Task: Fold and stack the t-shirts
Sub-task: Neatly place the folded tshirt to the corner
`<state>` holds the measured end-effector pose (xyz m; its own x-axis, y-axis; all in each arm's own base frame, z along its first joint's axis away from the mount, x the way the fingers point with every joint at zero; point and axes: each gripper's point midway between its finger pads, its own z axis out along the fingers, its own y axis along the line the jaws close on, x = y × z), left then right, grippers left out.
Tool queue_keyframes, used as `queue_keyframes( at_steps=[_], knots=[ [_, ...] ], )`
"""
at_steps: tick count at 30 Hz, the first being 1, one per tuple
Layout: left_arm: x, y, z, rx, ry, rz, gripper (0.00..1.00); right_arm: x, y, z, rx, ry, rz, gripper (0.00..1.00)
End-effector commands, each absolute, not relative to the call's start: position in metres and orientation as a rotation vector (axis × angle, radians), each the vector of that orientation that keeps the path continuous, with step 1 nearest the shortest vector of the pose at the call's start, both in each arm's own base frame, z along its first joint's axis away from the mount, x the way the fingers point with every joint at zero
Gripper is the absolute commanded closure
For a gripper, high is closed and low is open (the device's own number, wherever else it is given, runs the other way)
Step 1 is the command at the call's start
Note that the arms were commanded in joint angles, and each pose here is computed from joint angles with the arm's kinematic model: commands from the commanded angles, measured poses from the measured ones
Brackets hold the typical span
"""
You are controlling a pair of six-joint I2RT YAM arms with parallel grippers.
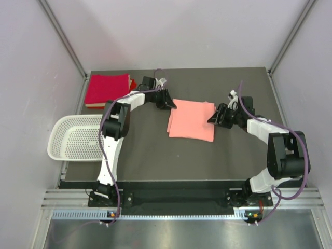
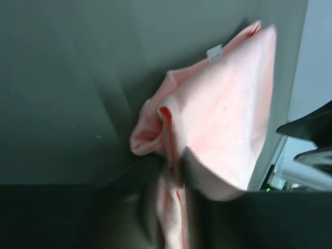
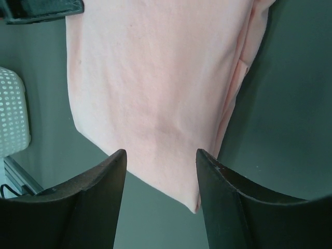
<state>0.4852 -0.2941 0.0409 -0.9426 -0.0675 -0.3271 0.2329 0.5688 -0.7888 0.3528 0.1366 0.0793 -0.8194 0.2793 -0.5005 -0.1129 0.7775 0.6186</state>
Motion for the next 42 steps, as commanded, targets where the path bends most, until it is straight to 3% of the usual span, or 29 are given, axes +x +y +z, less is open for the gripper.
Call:
queue_keyframes(
  at_steps=[1,4,6,7,12,13,14,27,35,36,39,41,42],
  knots=[
    [0.482,-0.293,0.003,0.106,2.55,-1.283,0.79,0.354,0.142,0.083,0.09,2.346,0.885,0.44],
    [0.483,-0.293,0.002,0.091,2.55,-1.284,1.0,0.352,0.141,0.08,0.089,2.353,0.884,0.44],
    [0.486,-0.292,0.004,0.081,2.549,-1.269,1.0,0.356,0.142,0.082,0.082,2.334,0.886,0.44],
    [0.487,-0.291,0.005,0.079,2.553,-1.26,0.94,0.355,0.142,0.081,0.085,2.337,0.887,0.44],
    [0.492,-0.285,0.015,0.061,2.554,-1.185,0.55,0.356,0.142,0.083,0.081,2.328,0.888,0.44],
    [0.493,-0.285,0.022,0.062,2.542,-1.182,0.41,0.357,0.142,0.083,0.08,2.326,0.888,0.43],
    [0.494,-0.285,0.024,0.063,2.539,-1.182,0.01,0.357,0.143,0.082,0.082,2.33,0.888,0.44],
    [0.494,-0.277,0.034,0.013,2.517,-1.116,0.01,0.353,0.141,0.073,0.067,2.353,0.876,0.44],
    [0.512,-0.225,0.116,-0.029,2.394,-0.618,0.01,0.353,0.142,0.076,0.077,2.339,0.887,0.43],
    [0.517,-0.206,0.122,-0.081,2.361,-0.4,0.01,0.353,0.143,0.076,0.074,2.339,0.889,0.43],
    [0.515,-0.19,0.173,-0.074,2.171,-0.083,0.01,0.352,0.142,0.079,0.076,2.336,0.885,0.43],
    [0.504,-0.203,0.2,-0.003,2.093,-0.133,0.01,0.352,0.142,0.082,0.068,2.329,0.884,0.43],
    [0.499,-0.223,0.215,0.001,2.02,-0.318,0.01,0.351,0.142,0.082,0.068,2.33,0.882,0.43]
  ],
)
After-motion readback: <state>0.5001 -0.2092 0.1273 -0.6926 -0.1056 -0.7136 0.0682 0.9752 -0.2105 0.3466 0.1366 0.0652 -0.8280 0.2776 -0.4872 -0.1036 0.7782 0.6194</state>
